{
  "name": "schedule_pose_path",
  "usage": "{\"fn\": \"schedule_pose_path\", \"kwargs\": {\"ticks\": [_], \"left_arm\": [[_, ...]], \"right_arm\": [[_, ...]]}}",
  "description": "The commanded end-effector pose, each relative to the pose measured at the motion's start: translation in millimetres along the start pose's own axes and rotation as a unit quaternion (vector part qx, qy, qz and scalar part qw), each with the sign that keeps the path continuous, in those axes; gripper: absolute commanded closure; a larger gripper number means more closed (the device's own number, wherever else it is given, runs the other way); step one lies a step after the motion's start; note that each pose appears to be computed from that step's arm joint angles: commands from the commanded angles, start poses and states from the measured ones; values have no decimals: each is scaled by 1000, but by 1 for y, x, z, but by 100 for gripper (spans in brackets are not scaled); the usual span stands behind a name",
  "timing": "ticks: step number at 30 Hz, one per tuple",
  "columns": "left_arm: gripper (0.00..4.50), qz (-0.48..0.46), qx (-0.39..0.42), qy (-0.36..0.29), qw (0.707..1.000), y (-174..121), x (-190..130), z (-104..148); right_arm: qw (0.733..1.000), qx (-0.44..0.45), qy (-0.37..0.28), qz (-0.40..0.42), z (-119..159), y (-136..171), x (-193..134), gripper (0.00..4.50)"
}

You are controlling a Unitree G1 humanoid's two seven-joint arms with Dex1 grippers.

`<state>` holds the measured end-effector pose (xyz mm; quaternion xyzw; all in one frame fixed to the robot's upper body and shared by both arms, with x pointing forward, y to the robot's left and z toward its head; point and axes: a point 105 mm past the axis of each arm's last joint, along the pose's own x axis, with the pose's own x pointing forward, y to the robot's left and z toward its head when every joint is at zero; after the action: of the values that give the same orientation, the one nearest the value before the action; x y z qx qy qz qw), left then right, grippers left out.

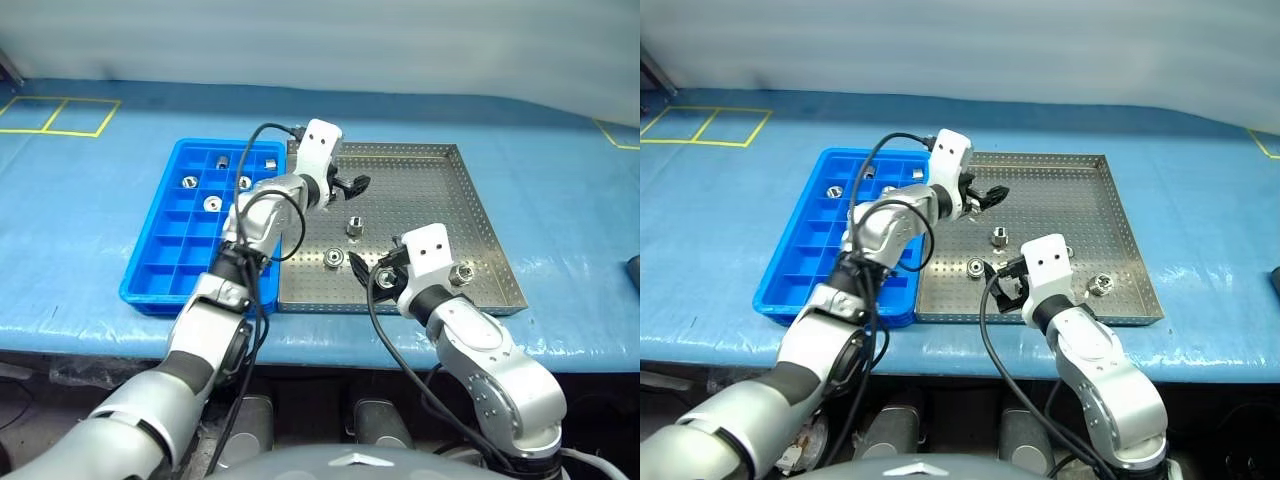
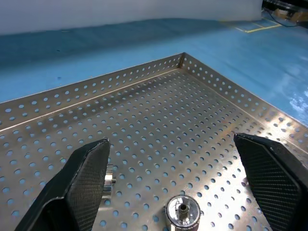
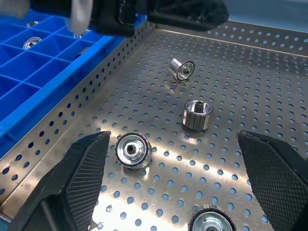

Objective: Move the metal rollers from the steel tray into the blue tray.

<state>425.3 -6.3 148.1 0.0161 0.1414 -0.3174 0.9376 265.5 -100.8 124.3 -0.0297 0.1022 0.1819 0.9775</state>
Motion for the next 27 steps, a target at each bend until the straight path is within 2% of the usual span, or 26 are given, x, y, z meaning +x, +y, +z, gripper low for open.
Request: {"fn": "schedule_pose_path", "kwargs": {"ticks": [1,11,19,26,27], "left_arm": [[2,41,36,-19,998,3,15,11],[2,102,59,29,993,17,26,-17],[2,121,29,55,991,22,26,-40],[2,151,-1,52,987,33,22,-43],[19,154,-5,51,987,34,22,-43]], "right_arm": [[1000,-3,-22,-6,8,2,-1,0],[999,6,-21,-23,5,1,-5,0],[999,6,-20,-24,4,2,-5,0],[999,8,-19,-26,3,2,-5,0],[999,8,-19,-26,3,2,-5,0]]}}
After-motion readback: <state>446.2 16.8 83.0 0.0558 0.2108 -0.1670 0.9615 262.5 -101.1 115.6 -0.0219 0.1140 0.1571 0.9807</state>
